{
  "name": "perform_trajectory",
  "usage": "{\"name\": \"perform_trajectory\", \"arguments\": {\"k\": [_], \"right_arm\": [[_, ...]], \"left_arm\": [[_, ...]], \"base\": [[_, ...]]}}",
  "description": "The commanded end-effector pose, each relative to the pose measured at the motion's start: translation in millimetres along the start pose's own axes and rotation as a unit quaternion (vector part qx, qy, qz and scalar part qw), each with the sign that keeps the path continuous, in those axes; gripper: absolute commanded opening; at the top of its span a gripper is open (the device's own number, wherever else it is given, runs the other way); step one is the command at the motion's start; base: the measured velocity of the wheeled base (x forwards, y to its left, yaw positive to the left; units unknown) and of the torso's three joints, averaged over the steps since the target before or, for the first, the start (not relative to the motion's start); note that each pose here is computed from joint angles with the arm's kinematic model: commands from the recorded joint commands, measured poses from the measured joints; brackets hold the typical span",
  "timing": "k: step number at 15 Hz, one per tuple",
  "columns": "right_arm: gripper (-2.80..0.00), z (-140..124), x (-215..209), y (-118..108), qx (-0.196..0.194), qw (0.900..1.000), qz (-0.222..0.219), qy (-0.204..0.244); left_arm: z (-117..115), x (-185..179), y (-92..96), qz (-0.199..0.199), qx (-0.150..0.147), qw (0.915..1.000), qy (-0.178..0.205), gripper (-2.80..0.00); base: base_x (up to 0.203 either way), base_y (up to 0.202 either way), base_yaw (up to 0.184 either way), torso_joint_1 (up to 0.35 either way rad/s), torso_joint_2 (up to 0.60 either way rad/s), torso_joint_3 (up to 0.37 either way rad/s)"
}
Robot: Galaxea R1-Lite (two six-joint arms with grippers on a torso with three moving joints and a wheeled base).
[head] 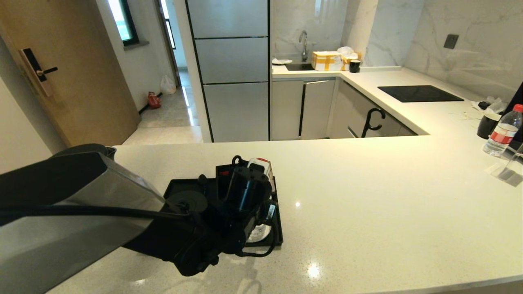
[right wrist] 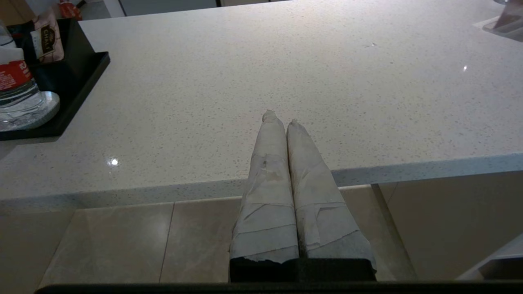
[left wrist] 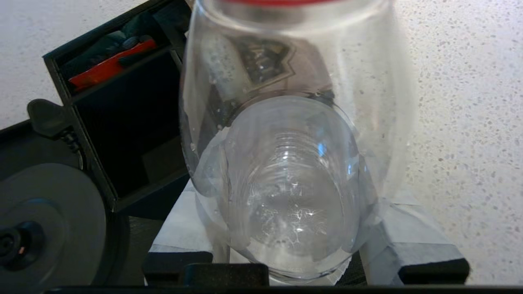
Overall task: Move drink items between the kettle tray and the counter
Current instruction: Return the bottled water to its original position
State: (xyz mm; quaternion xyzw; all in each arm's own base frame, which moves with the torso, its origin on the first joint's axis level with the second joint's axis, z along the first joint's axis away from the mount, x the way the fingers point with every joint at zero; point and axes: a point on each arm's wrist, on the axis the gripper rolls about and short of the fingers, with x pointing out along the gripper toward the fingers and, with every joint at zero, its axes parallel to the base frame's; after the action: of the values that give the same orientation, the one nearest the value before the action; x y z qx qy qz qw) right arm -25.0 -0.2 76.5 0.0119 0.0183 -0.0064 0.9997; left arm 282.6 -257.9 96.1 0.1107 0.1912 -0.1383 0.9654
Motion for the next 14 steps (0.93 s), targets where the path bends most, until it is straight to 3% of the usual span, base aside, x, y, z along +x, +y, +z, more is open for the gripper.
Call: {"name": "perform_trajectory", "arguments": {"k": [1, 3, 4, 14], "right_arm": [[-2.80, 0.0, 0.0, 0.0, 0.000, 1.000, 0.000, 0.000], [-2.80, 0.0, 0.0, 0.0, 0.000, 1.000, 0.000, 0.000], [-2.80, 0.0, 0.0, 0.0, 0.000, 1.000, 0.000, 0.000], [-2.80, 0.1, 0.1, 0.0, 0.000, 1.000, 0.000, 0.001]], "left_arm": [[-1.6, 5.0, -3.1, 0.014, -0.006, 0.9999, 0.000, -2.80], [-2.0, 9.7, -5.2, 0.029, -0.014, 0.9995, -0.001, -2.80], [-1.1, 10.6, -4.2, 0.032, -0.016, 0.9993, -0.002, 0.00], [0.5, 4.1, 0.1, 0.047, -0.028, 0.9985, -0.005, 0.00]], "base": [[0.000, 0.000, 0.000, 0.000, 0.00, 0.000], [0.000, 0.000, 0.000, 0.000, 0.00, 0.000], [0.000, 0.000, 0.000, 0.000, 0.00, 0.000], [0.000, 0.000, 0.000, 0.000, 0.00, 0.000]]}}
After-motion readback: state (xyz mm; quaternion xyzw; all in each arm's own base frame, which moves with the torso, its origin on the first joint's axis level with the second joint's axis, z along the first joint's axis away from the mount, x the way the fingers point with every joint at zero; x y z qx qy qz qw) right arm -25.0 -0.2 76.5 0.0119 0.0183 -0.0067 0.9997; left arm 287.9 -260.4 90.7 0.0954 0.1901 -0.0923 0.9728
